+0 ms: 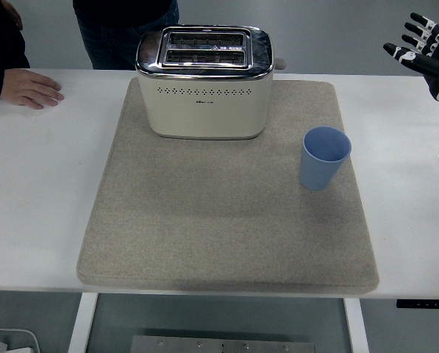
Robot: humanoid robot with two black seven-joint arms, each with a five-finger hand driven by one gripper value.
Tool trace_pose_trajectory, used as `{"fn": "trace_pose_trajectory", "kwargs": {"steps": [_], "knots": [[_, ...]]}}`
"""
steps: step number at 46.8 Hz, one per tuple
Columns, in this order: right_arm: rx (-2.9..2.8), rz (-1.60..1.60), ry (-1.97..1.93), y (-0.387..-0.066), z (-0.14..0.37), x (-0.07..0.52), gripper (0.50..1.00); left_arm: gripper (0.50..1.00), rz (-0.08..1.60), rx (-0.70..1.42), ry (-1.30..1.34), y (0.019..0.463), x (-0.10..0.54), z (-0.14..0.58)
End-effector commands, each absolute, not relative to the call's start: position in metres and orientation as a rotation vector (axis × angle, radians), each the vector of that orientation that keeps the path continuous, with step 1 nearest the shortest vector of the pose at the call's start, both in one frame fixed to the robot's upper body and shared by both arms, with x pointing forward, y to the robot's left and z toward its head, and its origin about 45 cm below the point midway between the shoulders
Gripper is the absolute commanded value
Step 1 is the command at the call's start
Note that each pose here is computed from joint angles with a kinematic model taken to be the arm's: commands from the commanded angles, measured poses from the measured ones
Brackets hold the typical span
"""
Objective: Put the water cup in front of the bread machine
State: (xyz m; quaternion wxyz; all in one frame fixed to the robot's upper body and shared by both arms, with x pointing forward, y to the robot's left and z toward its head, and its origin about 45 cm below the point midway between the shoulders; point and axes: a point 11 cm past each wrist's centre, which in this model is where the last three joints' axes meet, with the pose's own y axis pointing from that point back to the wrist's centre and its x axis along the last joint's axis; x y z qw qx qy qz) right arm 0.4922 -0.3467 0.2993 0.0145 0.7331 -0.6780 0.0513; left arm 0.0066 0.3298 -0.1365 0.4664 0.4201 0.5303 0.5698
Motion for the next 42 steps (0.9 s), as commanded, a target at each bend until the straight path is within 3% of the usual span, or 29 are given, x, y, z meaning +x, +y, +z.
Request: {"fn": "trace_pose_trajectory", "kwargs": {"steps": [1,24,42], "knots": [[2.279,0.168,-2.115,-0.348,0.302,0.494,0.919,1.0,1.403,1.029,1.304,0.33,0.007,-0.136],[2.304,0.168,-2.075,-0.348,0.301,0.493,0.919,1.0,1.396,1.04,1.314,0.33,-0.002,-0.137],[2.337,0.175,-1.996,-0.376,0.303,0.482,0.919,1.0,1.396,1.038,1.315,0.33,-0.002,-0.137]]}}
